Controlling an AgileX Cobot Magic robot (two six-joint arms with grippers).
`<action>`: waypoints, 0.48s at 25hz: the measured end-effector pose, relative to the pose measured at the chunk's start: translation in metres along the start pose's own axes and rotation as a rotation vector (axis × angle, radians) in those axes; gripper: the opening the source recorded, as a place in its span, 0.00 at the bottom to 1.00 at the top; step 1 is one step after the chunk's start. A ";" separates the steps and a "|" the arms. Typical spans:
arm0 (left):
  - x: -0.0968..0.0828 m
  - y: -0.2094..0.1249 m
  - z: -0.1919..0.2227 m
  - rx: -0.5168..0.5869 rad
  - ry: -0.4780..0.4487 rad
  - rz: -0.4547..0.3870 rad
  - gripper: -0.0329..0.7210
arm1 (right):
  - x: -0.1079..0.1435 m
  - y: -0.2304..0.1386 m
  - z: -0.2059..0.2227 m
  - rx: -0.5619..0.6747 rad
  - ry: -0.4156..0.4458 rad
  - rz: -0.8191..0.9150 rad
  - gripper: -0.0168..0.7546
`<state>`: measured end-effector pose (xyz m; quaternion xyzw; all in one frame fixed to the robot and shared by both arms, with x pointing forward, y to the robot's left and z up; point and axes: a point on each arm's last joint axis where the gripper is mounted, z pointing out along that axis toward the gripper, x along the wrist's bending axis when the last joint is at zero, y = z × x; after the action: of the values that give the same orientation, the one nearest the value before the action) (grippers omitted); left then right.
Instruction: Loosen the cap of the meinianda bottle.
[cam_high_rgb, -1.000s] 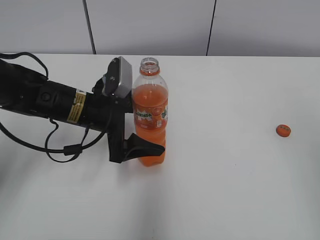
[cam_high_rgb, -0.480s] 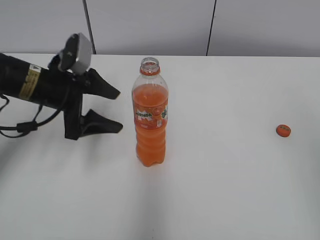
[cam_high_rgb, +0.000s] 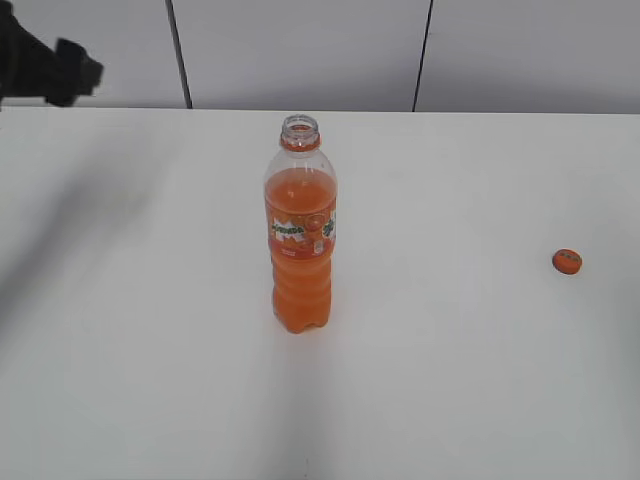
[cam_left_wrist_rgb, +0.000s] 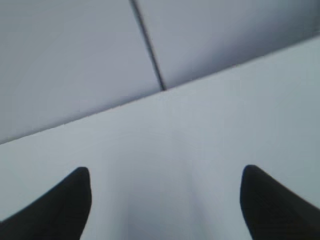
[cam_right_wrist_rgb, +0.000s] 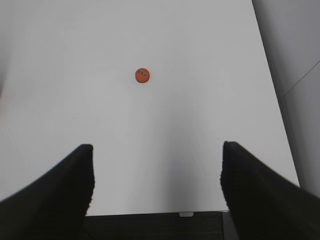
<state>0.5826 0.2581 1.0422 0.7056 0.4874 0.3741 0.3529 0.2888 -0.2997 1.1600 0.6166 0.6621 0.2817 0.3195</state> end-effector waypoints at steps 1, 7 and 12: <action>0.006 0.004 -0.005 -0.015 0.064 -0.057 0.77 | 0.000 0.000 0.000 0.000 -0.001 0.000 0.79; 0.042 0.003 -0.033 0.064 0.451 -0.076 0.70 | 0.000 0.000 0.000 0.000 0.002 0.001 0.78; 0.055 -0.027 -0.046 0.419 0.521 -0.037 0.69 | 0.001 0.000 0.000 -0.001 0.010 0.004 0.78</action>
<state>0.5443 0.3238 1.0506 0.6344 0.6405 0.4271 0.0703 0.2888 -0.2989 1.1600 0.6163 0.6624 0.2855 0.3161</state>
